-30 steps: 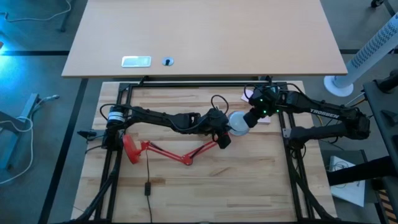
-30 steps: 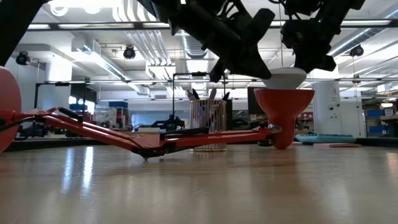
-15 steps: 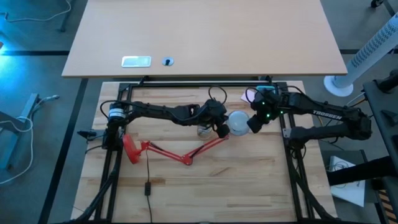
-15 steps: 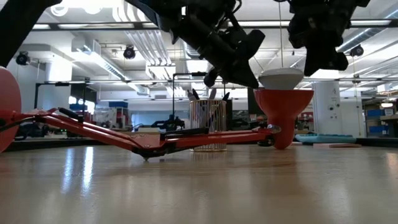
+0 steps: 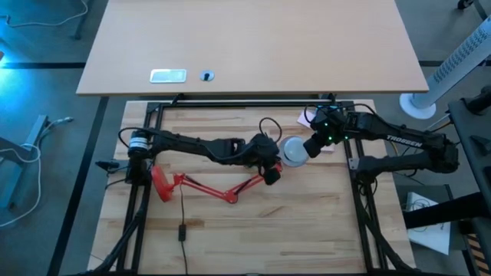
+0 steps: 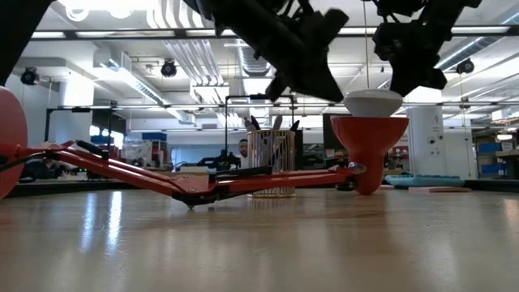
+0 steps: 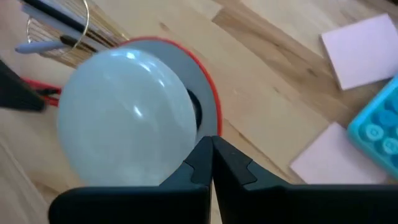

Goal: Screw lightbulb
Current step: Insert the light bulb into the lamp

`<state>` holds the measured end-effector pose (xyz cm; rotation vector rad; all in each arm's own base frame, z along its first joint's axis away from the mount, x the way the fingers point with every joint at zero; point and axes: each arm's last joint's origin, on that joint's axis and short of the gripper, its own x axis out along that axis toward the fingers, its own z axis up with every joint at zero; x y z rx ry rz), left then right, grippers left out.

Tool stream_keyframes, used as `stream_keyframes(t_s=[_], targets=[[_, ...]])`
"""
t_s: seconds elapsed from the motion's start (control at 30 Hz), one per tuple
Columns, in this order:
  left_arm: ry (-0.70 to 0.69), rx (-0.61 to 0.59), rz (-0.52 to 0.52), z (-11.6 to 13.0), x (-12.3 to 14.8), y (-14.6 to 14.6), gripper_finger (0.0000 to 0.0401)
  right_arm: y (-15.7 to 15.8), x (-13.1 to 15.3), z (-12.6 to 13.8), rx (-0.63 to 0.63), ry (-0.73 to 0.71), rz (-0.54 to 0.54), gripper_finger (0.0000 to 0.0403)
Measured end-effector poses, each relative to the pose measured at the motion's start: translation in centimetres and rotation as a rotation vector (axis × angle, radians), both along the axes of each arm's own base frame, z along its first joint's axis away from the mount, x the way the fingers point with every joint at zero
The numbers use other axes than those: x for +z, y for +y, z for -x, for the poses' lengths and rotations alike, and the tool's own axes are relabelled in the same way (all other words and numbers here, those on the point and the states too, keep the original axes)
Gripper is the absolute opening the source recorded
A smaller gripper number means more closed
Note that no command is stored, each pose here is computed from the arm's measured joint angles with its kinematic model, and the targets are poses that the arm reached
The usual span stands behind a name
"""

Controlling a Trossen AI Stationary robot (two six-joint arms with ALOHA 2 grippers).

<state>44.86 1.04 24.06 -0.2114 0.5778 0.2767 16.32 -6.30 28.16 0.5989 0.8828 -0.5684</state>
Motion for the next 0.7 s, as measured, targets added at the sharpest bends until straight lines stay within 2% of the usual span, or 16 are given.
stream_keyframes(t_s=[0.2,0.4,0.6,0.7], targets=[[-0.086,0.032,0.014,-0.9,-0.3,0.5,0.0,0.0,-0.2,-0.2,0.01,0.013,-0.013,0.0],[-0.088,0.091,-0.002,-0.9,-0.5,2.5,0.0,0.2,-0.3,0.0,0.033,0.015,-0.076,0.0],[-0.081,0.135,-0.027,-0.7,-0.5,4.9,0.0,1.2,-0.2,0.2,0.099,-0.003,-0.185,0.0],[-0.036,0.144,-0.031,-0.1,-0.3,5.4,0.0,1.5,-0.1,0.6,0.1,-0.002,-0.196,0.0]])
